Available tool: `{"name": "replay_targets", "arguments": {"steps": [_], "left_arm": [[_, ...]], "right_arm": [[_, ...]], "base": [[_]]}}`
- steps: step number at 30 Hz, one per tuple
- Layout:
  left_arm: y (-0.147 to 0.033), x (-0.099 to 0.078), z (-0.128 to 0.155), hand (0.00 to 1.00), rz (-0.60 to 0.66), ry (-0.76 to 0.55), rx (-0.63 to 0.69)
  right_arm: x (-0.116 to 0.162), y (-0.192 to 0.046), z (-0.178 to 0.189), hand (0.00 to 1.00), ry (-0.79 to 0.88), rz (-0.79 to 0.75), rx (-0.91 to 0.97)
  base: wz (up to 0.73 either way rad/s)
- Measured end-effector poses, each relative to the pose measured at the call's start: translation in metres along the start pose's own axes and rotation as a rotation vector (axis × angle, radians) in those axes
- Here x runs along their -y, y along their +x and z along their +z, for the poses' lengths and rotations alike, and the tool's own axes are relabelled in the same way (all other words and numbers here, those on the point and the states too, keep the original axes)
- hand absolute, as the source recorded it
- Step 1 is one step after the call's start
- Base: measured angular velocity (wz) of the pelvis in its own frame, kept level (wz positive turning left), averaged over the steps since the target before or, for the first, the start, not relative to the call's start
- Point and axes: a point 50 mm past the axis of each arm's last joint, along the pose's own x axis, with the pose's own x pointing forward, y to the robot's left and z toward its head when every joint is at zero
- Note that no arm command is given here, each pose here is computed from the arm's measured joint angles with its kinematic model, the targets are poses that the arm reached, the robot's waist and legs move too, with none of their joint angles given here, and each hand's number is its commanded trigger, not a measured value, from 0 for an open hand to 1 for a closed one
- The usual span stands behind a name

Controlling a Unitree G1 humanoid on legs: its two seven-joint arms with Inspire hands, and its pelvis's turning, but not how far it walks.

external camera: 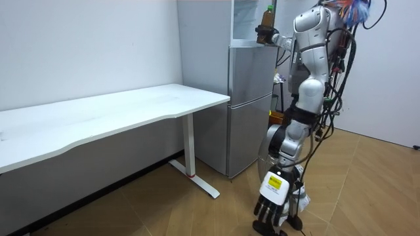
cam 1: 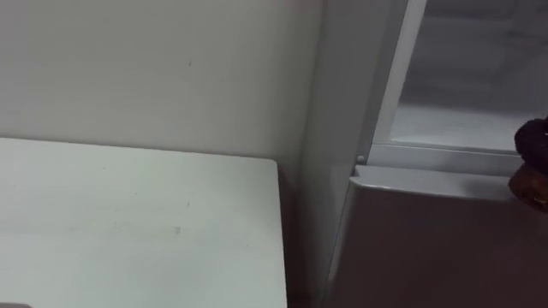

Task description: Put the bottle in the upper fridge

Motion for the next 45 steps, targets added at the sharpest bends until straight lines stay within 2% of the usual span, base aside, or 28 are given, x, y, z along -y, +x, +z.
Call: {"name": "replay_targets", "arguments": {"steps": [4,10,16,23,29,45], "left_arm": [[0.001,-0.004,0.001,0.0,0.003,0.002,0.007],[0.004,-0.02,0.011,0.0,0.046,0.012,0.045],[0.005,-0.023,0.017,0.0,0.057,0.013,0.045],[0.005,-0.024,0.017,0.0,0.056,0.014,0.047],[0.005,-0.024,0.014,0.0,0.056,0.016,0.034],[0.006,-0.03,0.015,0.0,0.068,0.032,0.04]], "right_arm": [[-0.002,0.011,0.0,1.0,0.001,-0.085,-0.01],[-0.002,0.029,0.003,1.0,-0.084,-0.168,-0.021],[-0.011,0.034,0.006,1.0,-0.064,-0.184,-0.027],[-0.008,0.044,0.013,1.0,-0.083,-0.24,-0.035],[-0.007,0.046,0.017,1.0,-0.169,-0.221,-0.014],[-0.027,0.065,0.047,1.0,-0.178,-0.211,0.03]], "base": [[0.12],[0.09],[0.05],[0.0],[0.03],[0.05]]}}
